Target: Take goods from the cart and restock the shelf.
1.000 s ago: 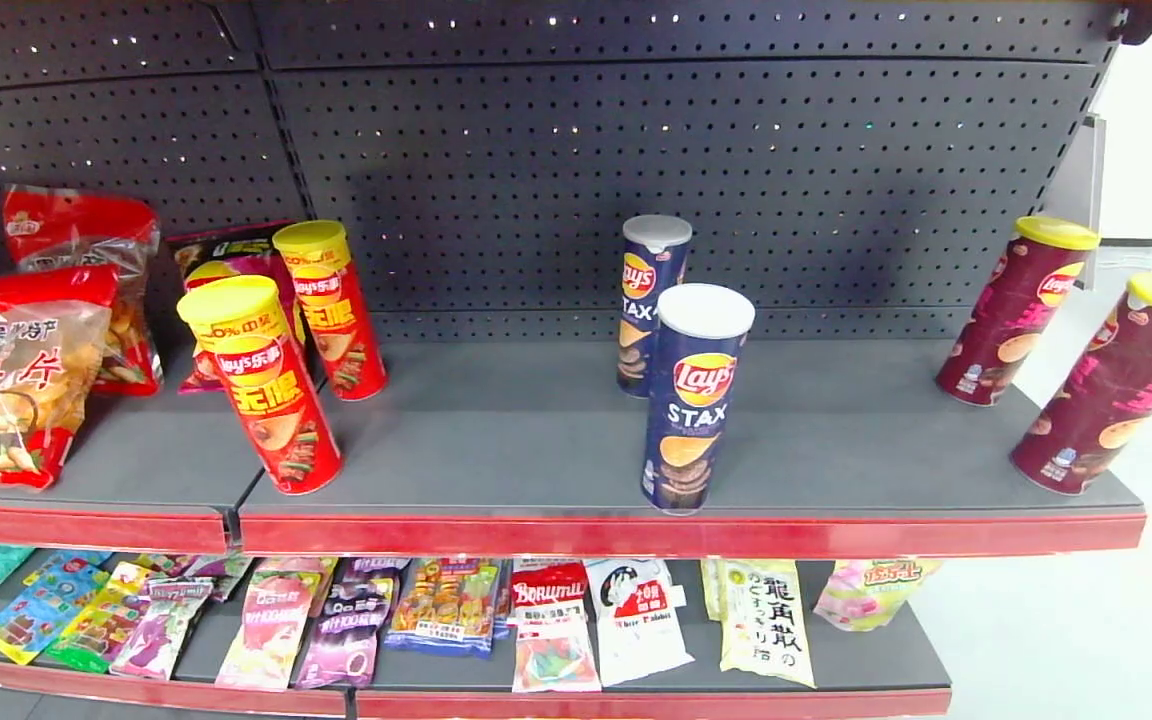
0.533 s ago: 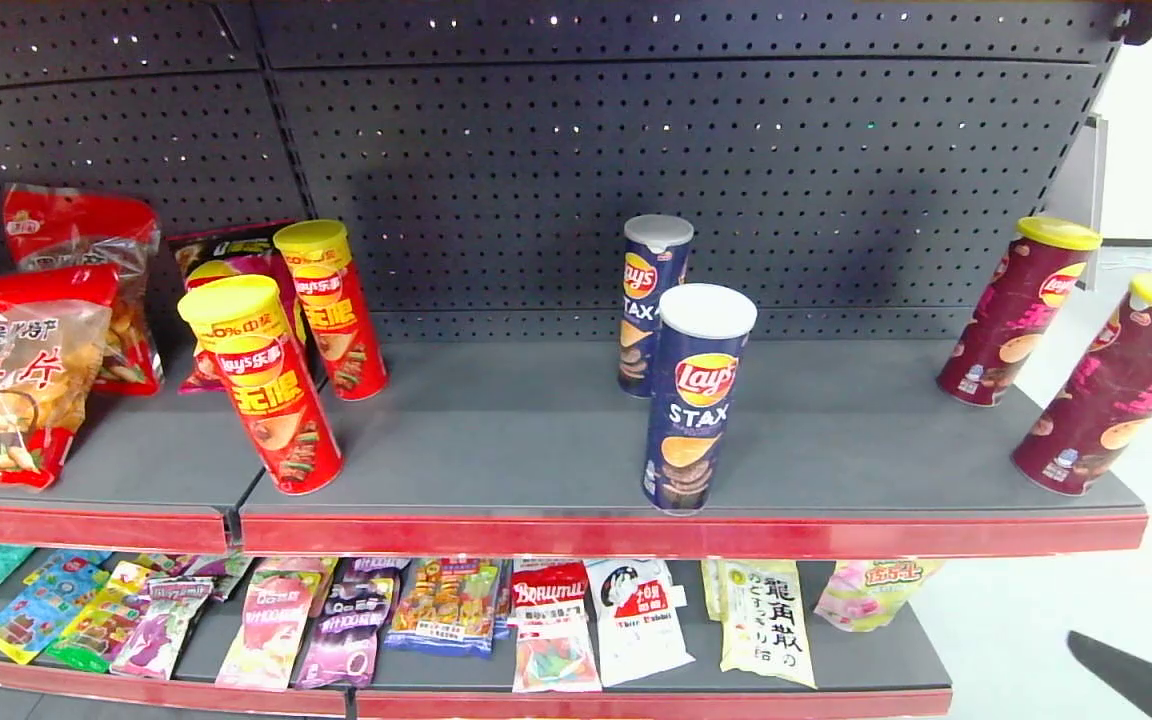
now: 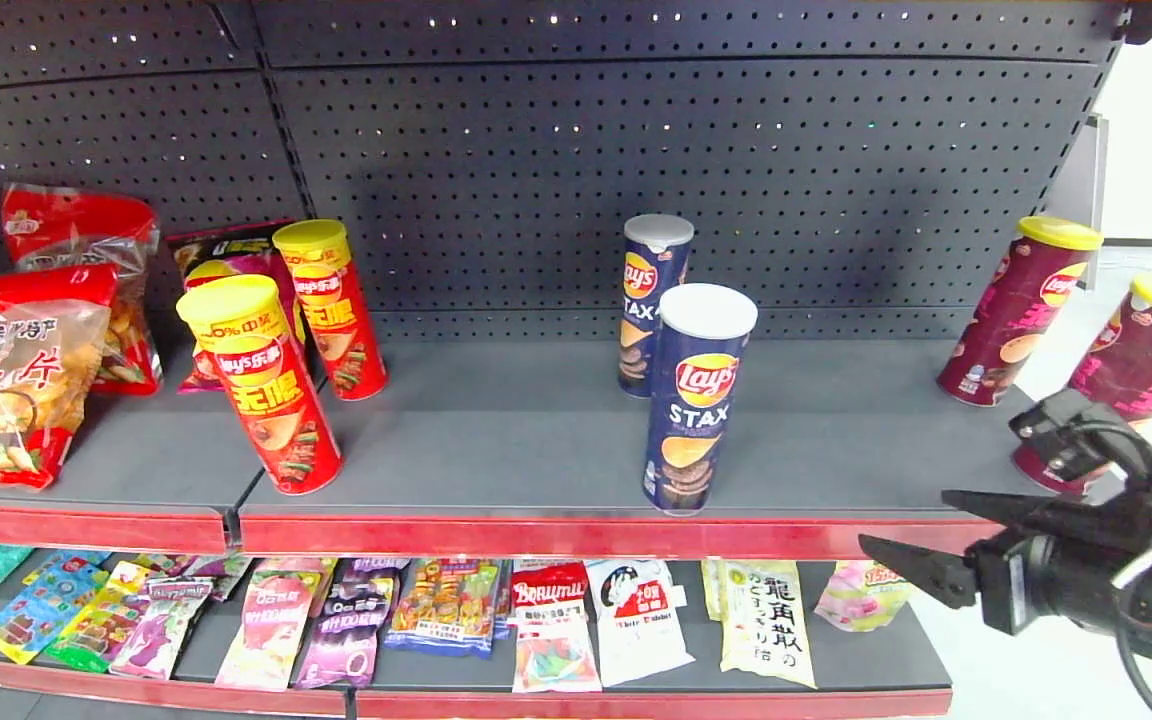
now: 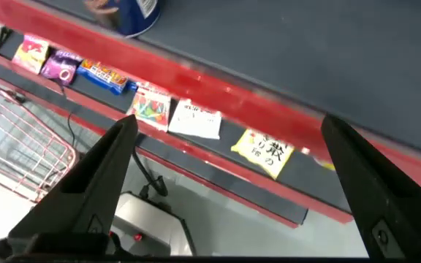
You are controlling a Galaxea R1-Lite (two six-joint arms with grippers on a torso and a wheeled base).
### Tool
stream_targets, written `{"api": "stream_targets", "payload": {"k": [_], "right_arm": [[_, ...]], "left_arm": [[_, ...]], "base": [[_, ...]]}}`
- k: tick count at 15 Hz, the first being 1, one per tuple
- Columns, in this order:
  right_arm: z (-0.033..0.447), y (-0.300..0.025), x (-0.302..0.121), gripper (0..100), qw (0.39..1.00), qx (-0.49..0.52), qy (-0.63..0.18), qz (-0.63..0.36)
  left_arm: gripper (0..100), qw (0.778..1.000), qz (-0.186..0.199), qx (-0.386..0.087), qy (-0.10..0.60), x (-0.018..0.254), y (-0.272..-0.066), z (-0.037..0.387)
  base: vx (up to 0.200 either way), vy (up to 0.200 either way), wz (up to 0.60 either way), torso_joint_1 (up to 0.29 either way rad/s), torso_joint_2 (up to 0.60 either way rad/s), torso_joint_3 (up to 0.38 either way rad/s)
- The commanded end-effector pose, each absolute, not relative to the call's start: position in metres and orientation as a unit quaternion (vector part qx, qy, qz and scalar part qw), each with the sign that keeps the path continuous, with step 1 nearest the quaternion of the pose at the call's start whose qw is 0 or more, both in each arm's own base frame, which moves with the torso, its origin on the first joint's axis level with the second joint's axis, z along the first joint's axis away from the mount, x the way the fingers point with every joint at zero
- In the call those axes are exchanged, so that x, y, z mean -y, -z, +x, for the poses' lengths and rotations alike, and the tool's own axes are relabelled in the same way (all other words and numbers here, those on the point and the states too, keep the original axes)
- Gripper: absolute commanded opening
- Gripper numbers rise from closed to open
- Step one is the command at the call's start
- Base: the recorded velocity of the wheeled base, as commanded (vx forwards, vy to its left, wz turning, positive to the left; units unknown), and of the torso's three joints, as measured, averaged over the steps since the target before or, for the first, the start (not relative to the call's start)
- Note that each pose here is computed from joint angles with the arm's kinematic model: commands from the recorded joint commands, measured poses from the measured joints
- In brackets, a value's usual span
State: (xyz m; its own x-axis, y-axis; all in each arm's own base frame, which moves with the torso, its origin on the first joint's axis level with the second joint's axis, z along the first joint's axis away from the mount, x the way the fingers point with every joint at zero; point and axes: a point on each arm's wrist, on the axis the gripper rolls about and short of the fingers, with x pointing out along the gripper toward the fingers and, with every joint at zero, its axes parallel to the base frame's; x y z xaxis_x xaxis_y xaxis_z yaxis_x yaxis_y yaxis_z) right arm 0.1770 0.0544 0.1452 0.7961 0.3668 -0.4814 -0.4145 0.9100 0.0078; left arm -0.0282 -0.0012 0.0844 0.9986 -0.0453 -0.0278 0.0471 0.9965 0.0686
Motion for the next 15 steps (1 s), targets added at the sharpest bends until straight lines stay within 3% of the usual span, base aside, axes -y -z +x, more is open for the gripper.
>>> {"api": "stream_targets", "payload": {"k": [1,15], "right_arm": [[0.215,-0.12,-0.068,100,0.937,-0.276,-0.208,-0.054],[0.266,-0.118,-0.111,100,0.936,-0.258,-0.232,-0.061]], "left_arm": [[100,0.999,0.035,-0.014,0.023,0.001,-0.085,-0.028],[100,0.999,0.045,-0.014,0.016,0.001,-0.085,-0.028]], "base": [[0.0,0.0,0.0,0.0,0.0,0.0],[0.0,0.0,0.0,0.0,0.0,0.0]]}}
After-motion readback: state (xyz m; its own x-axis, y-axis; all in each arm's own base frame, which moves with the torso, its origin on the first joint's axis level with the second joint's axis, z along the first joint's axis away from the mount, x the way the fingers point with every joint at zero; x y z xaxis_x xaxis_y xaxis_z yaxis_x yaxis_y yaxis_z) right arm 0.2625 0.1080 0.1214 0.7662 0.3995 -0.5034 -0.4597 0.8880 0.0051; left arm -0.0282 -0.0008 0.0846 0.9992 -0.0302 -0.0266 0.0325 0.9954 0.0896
